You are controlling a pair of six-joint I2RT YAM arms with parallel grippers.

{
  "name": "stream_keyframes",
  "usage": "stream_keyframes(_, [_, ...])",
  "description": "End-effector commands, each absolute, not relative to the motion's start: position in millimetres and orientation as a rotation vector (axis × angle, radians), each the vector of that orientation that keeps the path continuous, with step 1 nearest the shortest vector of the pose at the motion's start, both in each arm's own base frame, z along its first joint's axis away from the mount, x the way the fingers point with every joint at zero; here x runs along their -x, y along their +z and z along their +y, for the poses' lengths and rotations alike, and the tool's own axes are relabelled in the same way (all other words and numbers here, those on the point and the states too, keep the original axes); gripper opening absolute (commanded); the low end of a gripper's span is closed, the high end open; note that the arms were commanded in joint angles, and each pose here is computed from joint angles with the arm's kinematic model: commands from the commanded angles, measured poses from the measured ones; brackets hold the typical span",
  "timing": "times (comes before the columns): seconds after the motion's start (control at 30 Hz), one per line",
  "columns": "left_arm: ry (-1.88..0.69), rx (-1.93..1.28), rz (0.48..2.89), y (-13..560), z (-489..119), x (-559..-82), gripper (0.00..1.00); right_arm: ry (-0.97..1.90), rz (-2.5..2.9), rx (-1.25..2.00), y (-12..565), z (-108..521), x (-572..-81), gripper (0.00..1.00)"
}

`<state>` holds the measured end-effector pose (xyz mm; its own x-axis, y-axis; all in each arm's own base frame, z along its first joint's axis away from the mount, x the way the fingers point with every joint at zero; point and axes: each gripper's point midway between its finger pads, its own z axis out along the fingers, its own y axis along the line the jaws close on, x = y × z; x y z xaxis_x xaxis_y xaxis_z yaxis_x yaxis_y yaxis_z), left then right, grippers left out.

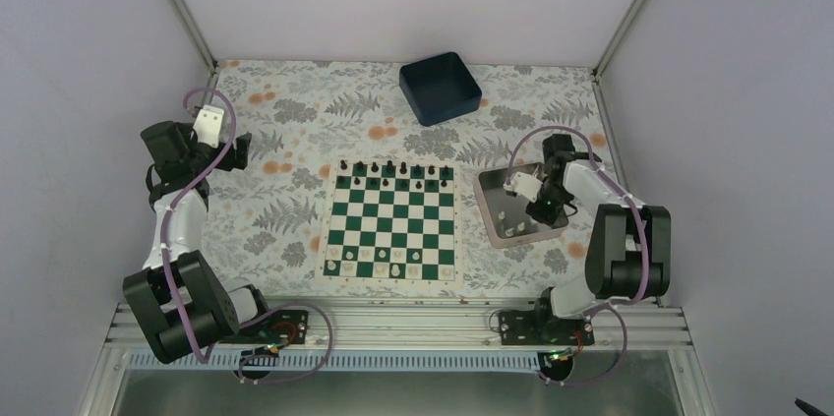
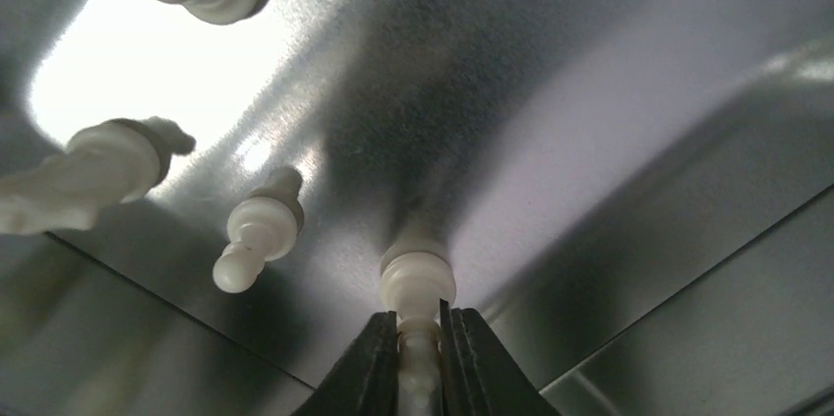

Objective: Set up the chess pieces on the board
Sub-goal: Pick up the chess piece from the storage box, then place the chess piece on the chessboard.

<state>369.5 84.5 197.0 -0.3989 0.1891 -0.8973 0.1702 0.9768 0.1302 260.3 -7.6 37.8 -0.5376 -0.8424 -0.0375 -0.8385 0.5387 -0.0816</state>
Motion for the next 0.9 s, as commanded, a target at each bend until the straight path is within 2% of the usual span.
stream_keyframes(0.0, [0.019, -0.255, 1.977, 201, 86, -371, 1.00, -0.091, 2.695, 1.446, 42, -10, -265, 0.09])
stream_keyframes(0.33, [0.019, -0.255, 1.977, 200, 86, -371, 1.00, -0.220, 2.543, 1.490, 124, 19, -283, 0.07])
stream_keyframes(0.53, [0.025, -0.254, 1.975, 201, 87, -370, 1.00, -0.194, 2.363, 1.660, 163, 99, -286, 0.08])
stream_keyframes(0.87, [0.030, -0.251, 1.976, 201, 88, -370, 1.00, 0.022, 2.077, 2.049, 148, 235, -229, 0.08])
